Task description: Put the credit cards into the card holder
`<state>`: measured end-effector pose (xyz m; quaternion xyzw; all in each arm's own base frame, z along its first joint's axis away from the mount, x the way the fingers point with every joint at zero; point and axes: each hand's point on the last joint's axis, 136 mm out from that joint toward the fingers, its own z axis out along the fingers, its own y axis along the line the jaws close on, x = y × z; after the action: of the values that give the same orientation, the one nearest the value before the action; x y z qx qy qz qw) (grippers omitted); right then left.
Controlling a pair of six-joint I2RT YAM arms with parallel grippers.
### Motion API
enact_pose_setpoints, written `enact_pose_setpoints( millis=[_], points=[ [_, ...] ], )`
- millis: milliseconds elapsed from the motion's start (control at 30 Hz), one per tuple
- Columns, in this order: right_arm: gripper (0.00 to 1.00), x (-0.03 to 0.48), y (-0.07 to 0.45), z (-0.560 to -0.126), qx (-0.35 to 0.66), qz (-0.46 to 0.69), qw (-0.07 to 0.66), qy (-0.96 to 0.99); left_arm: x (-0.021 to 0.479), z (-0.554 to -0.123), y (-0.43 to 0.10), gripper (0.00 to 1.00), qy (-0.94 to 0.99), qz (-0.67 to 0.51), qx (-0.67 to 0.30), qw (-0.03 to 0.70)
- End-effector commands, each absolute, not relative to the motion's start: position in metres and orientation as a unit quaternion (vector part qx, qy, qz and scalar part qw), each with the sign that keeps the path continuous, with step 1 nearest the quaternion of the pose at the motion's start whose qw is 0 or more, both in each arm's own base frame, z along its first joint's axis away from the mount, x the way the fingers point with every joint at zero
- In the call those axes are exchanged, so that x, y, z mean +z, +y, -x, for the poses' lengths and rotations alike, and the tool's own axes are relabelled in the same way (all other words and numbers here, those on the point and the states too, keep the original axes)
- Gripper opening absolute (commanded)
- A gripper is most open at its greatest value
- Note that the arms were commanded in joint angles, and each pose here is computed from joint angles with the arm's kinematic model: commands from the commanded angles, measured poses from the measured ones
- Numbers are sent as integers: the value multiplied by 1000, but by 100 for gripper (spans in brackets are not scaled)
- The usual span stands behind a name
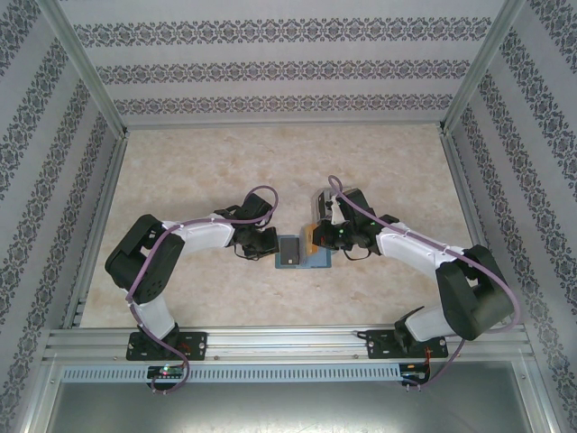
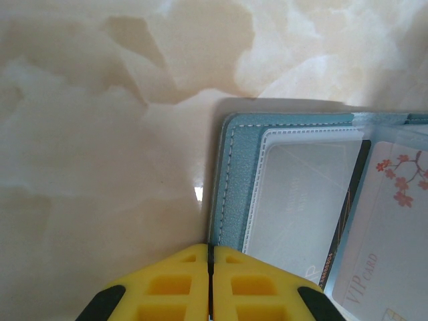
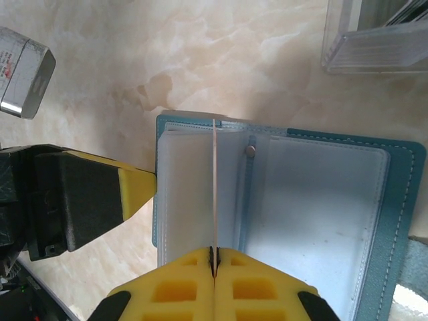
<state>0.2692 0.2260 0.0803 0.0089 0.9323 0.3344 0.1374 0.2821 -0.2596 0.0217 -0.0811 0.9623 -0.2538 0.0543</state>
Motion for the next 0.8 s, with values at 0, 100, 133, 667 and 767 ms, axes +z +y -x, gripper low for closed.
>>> enact_pose_setpoints(
  millis=[0,100,133,667,767],
  points=[
    [5,89,235,-272,348,2,140,927,29,-281,-267,8,962,64,-259,59],
    [5,87,235,-272,346,2,139,928,30,-281,-267,8,962,64,-260,59],
    [5,87,236,-272,349,3,138,927,30,-281,-267,8,962,64,-260,59],
    [5,85,237,-271,346,4,134,929,31,-281,-267,8,961,63,-261,61],
    [5,84,236,-272,342,3,134,930,32,-281,-267,8,961,62,-262,60]
  ],
)
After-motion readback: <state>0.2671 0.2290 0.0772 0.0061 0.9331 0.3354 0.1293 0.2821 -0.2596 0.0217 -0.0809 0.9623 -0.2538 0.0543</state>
